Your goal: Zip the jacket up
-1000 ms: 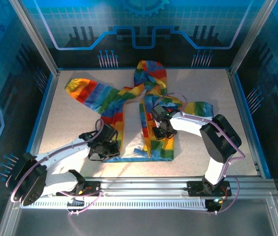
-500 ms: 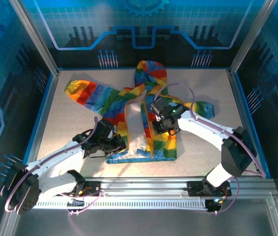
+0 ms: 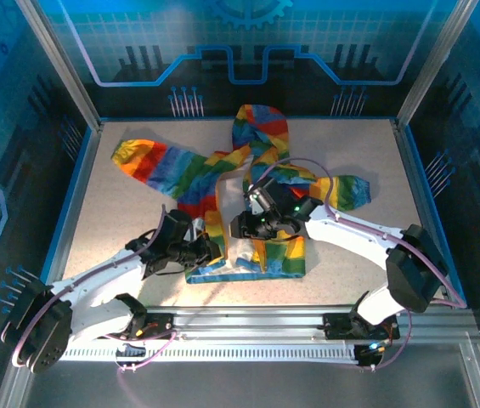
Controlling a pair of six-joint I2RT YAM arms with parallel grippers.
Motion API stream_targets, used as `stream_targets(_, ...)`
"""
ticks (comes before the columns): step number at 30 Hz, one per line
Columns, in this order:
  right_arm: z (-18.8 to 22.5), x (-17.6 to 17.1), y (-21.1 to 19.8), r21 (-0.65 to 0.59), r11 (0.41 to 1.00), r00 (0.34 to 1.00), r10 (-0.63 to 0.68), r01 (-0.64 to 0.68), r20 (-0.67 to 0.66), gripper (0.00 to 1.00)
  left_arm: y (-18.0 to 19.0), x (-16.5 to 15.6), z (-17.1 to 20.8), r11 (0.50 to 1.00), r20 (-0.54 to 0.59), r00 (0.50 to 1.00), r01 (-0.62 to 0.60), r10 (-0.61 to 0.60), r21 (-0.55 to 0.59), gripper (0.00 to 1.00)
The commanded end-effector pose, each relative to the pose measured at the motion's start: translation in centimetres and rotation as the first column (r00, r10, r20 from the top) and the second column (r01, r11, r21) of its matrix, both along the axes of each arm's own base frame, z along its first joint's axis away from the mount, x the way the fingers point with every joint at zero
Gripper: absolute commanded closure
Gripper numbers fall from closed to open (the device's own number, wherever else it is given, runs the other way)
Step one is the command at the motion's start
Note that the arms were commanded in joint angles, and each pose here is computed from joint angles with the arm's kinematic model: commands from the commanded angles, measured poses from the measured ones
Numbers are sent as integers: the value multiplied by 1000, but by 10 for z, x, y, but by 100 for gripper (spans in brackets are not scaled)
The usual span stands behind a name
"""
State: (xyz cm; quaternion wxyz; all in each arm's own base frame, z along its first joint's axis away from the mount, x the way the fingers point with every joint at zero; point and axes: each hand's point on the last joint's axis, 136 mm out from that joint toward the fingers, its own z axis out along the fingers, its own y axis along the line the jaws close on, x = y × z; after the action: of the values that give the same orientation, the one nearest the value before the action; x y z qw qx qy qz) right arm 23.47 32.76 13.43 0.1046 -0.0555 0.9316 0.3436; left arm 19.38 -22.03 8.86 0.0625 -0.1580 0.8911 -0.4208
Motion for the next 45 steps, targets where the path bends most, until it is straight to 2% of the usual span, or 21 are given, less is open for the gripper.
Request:
stream_targets(1,3,-3,22,129,991,997,-9,20,-80,55,-10,2,19,995,42,999,32,-28,-96,100)
stream_targets(7,-18,-3,36,213,975,985,-21,58,-173,61,-14,3,25,991,58,997,51,-43,-127,100)
stream_targets(12,-30,-4,36,192,979,980,-29,67,-197,55,-14,5,20,990,50,998,38,-31,-138,100)
stream_targets(20,-41,-7,39,200,976,970,-32,82,-240,54,-8,5,14,992,38,999,30,-25,-123,100)
stream_targets(22,-42,-8,41,205,976,969,-25,76,-244,62,-6,6,11,993,33,999,25,-21,-116,100)
stream_targets(26,-39,-7,40,208,975,974,-33,80,-222,93,-2,6,7,995,22,1000,22,-20,-93,100)
stream_targets(27,-38,-6,39,200,977,977,-36,80,-211,99,0,5,7,996,17,1000,25,-24,-80,98)
stream_targets(29,-33,-3,36,184,980,983,-39,73,-182,100,6,5,8,998,15,999,34,-33,-50,86)
stream_targets(31,-25,-1,35,172,983,989,-29,55,-146,100,14,7,16,999,27,999,38,-38,-25,61)
stream_targets(32,-21,0,35,168,985,991,-25,47,-131,100,17,7,21,999,38,998,40,-40,-16,54)
stream_targets(35,-10,2,34,138,990,996,-8,21,-92,100,28,12,39,999,89,995,36,-37,20,44)
stream_targets(38,-2,4,34,112,994,998,5,1,-55,100,35,14,50,997,141,989,35,-45,68,44)
stream_targets(40,3,4,37,111,994,999,15,-10,-49,100,36,15,50,996,152,987,38,-50,82,47)
stream_targets(45,6,4,39,96,995,998,30,-25,-47,100,25,18,56,1000,157,987,25,-23,-11,60)
